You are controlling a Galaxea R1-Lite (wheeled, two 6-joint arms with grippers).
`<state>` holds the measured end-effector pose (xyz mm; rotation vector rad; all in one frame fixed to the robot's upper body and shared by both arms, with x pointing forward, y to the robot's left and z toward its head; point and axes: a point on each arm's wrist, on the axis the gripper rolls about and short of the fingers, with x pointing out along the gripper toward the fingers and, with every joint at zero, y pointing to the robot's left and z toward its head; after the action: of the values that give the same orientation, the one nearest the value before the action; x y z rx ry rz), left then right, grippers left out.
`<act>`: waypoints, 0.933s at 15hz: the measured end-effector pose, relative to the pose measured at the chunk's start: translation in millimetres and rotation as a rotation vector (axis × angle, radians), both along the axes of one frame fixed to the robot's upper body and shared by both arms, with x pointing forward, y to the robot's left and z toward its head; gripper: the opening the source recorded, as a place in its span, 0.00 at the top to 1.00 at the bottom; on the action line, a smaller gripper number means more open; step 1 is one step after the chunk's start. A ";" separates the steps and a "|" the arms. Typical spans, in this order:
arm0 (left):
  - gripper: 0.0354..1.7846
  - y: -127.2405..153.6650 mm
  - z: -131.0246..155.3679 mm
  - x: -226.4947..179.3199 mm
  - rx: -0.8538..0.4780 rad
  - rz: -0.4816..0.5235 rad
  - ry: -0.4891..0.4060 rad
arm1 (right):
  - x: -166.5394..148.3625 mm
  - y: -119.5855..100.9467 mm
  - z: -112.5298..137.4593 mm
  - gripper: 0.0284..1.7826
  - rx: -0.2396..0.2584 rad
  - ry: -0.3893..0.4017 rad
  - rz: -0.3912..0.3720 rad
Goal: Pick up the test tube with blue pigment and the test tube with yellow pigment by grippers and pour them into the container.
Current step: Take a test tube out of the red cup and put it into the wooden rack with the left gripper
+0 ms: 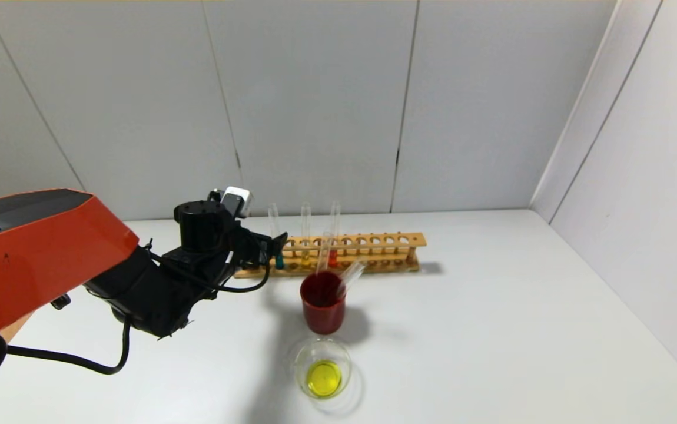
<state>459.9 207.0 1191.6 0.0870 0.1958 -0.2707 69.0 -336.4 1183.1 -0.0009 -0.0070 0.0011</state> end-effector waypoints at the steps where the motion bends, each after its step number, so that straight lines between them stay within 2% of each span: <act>1: 0.02 -1.2 -1.1 1.1 0.001 -0.002 0.001 | 0.0 0.0 0.0 0.02 0.000 0.000 0.000; 11: 0.02 -12.5 -5.2 4.8 -0.002 -0.023 -0.002 | 0.0 0.0 0.0 0.02 0.000 0.000 0.000; 14: 0.13 -13.1 -5.6 4.7 -0.002 -0.020 -0.004 | 0.0 0.0 0.0 0.02 0.000 0.000 0.000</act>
<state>464.6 193.9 1186.0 0.0881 0.1905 -0.2907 69.0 -336.4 1183.0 -0.0009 -0.0066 0.0011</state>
